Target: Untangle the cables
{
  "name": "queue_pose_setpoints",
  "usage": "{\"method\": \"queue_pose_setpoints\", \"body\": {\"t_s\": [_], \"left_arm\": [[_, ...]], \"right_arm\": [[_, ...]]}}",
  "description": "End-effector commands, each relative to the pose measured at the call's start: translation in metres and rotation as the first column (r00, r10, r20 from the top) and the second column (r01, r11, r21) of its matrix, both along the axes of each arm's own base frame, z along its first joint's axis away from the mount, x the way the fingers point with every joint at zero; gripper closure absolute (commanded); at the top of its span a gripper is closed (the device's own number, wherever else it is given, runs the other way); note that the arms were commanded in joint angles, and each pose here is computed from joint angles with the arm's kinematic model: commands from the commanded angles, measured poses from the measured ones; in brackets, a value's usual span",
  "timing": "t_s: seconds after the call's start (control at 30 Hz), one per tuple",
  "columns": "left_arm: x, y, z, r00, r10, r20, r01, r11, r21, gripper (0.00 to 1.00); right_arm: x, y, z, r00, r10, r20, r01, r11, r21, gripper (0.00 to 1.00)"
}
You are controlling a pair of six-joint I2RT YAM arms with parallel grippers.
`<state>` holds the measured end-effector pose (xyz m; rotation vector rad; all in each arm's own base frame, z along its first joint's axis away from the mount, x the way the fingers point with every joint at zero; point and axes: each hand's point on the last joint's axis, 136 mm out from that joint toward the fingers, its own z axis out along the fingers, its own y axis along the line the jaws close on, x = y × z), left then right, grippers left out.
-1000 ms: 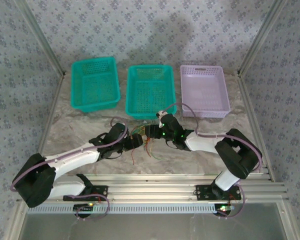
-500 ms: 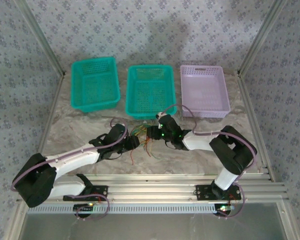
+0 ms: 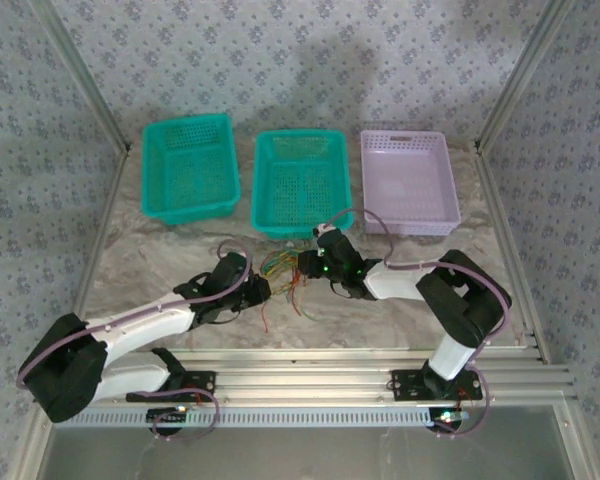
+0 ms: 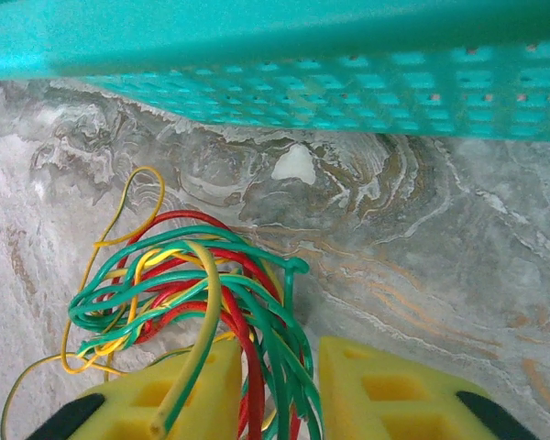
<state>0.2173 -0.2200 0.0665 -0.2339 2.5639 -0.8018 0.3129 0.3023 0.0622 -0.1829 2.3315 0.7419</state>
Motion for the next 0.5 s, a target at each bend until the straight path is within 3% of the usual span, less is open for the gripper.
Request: {"method": "queue_pose_setpoints", "body": {"t_s": [0.0,0.27,0.47], "left_arm": [[-0.006,0.000,0.002,1.000,-0.028,0.003,0.028,1.000,-0.002,0.88],[-0.009,0.010,0.008,0.999,-0.027,0.024,0.026,0.999,0.035,1.00],[-0.010,0.022,0.023,0.998,-0.010,0.061,0.007,0.998,0.058,1.00]], "right_arm": [[0.011,0.002,0.009,0.999,-0.018,0.032,0.018,1.000,0.001,0.76],[0.009,-0.005,0.016,0.998,-0.009,0.059,0.012,0.999,-0.040,1.00],[0.007,-0.019,0.024,0.996,-0.009,0.092,0.019,0.994,-0.108,1.00]]}}
